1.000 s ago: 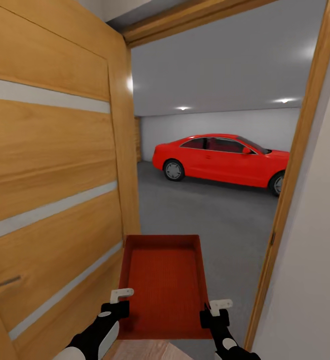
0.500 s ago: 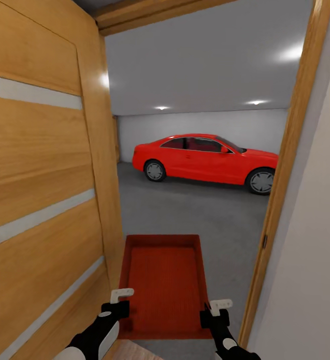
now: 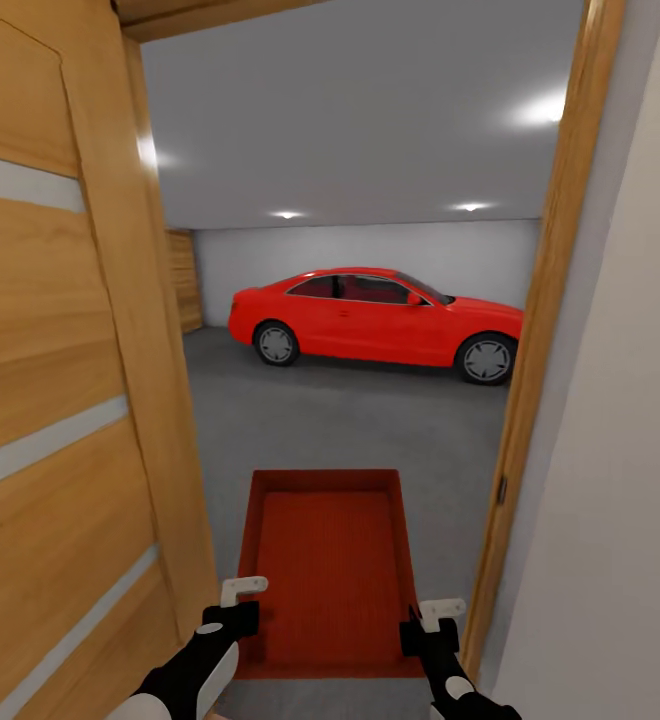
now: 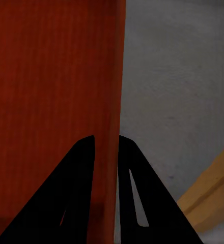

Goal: Move the two storage containers from the living room to the garage. In the garage, place one container on the floor and stack the other container on top of it (either order is fine).

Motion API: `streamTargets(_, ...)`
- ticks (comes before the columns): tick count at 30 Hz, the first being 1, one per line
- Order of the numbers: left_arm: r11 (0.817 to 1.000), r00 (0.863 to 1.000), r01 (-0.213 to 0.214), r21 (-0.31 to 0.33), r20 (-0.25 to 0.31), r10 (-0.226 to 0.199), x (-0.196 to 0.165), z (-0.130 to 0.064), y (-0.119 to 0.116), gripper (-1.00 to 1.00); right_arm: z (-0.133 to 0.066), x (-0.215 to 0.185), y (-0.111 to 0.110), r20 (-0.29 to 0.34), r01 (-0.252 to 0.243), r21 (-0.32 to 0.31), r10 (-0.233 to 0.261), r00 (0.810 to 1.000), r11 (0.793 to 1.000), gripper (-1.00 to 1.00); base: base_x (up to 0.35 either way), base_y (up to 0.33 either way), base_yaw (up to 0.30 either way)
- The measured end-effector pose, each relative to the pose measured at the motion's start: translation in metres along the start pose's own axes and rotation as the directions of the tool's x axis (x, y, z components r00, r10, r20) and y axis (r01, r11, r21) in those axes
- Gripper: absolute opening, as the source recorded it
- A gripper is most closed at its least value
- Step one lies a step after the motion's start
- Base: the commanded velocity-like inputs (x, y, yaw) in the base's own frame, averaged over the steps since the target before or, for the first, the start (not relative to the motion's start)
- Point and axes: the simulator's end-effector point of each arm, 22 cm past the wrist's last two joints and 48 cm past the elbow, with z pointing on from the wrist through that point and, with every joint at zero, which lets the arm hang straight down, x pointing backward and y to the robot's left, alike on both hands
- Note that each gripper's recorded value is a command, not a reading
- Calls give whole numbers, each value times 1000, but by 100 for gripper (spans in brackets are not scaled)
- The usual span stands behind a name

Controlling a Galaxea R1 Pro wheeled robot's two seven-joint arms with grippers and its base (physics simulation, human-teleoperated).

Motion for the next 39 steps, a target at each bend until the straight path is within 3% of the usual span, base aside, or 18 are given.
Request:
streamTargets(11, 1000, 1000, 0, 0, -1, 0, 0, 0, 1, -100, 0, 0, 1, -1, 1, 0, -1, 1000, 1000, -100, 279, 154, -33)
streamTargets(39, 1000, 1000, 0, 0, 0, 0, 0, 0, 0, -100, 0, 0, 0, 0, 0, 0, 0, 1000, 1000, -100, 292, 189, -244)
